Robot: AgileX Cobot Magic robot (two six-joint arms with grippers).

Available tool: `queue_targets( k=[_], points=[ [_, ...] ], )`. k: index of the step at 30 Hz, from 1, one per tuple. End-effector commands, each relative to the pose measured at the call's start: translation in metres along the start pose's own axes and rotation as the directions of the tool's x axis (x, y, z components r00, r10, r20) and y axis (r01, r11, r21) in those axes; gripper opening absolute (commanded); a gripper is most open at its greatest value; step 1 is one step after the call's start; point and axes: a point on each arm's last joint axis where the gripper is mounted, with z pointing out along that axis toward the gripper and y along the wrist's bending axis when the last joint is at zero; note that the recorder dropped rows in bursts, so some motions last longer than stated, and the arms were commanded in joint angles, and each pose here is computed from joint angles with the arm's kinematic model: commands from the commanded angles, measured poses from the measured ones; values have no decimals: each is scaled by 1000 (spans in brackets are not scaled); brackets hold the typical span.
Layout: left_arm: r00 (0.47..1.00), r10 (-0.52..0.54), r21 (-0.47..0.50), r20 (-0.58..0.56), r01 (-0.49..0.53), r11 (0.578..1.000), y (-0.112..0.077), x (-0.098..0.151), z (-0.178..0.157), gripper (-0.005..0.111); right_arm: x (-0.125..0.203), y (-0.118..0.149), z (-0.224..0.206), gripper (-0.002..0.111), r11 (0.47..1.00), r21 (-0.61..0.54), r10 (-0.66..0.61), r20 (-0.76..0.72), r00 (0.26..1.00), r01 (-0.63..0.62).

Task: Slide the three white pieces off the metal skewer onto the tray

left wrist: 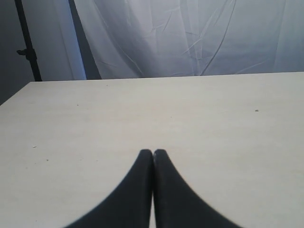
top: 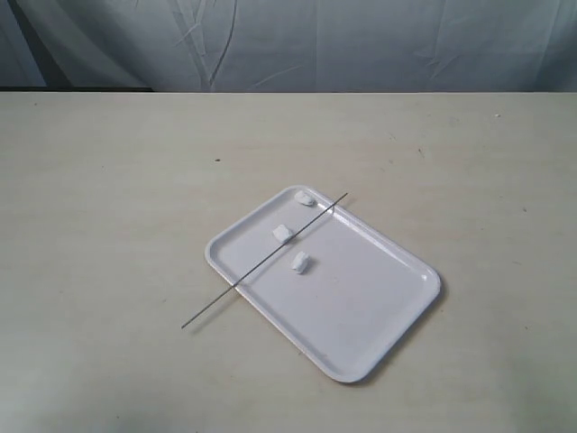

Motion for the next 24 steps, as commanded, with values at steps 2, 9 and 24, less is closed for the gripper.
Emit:
queue_targets(
  k=[2, 9, 24],
  points=[
    [1000, 3, -1, 7, -3, 1000, 0, 0, 0, 0, 0, 0, 0, -1, 1000, 1, -14, 11, 1000, 14],
    [1000, 3, -1, 7, -3, 1000, 0, 0, 0, 0, 0, -1, 0, -1, 999, 10, -33, 10, 999, 33],
    [1000, 3, -1, 7, -3, 1000, 0, 0, 0, 0, -1, -1, 0, -1, 996, 38, 78, 17, 997, -78]
  ],
)
